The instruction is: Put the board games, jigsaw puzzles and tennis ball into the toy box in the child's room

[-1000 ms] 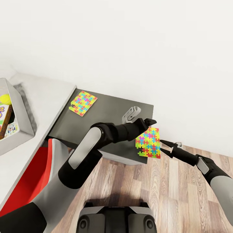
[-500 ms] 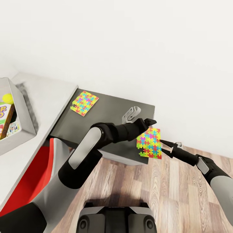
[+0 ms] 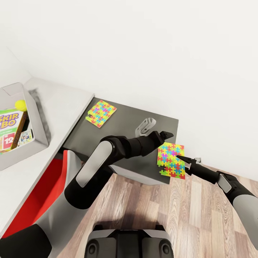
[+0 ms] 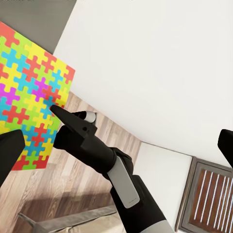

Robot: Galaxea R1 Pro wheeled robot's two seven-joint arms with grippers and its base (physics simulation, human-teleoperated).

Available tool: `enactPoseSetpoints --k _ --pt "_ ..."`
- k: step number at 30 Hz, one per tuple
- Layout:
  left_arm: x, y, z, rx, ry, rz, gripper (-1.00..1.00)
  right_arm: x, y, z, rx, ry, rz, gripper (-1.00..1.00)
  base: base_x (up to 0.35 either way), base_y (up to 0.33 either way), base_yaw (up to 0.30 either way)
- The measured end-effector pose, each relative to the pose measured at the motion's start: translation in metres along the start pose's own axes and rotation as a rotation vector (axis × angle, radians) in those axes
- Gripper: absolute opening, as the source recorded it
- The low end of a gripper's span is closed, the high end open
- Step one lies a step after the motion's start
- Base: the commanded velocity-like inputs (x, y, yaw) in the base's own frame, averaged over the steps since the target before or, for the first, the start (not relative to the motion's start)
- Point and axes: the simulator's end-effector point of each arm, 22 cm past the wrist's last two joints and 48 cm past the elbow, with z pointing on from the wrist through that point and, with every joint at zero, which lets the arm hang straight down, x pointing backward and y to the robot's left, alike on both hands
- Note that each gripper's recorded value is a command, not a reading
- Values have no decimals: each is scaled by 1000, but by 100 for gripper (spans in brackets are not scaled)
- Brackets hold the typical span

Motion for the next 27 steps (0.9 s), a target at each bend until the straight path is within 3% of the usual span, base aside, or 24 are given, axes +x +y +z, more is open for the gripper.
enactPoseSetpoints --k 4,5,27 --pt "0 0 0 0 0 1 100 0 0 0 3 0 0 100 0 0 32" --pt "0 0 0 0 0 1 100 0 -1 0 4 0 0 -100 0 0 20" --pt "0 -1 0 0 0 1 100 -1 -11 0 53 -4 2 -100 0 0 4"
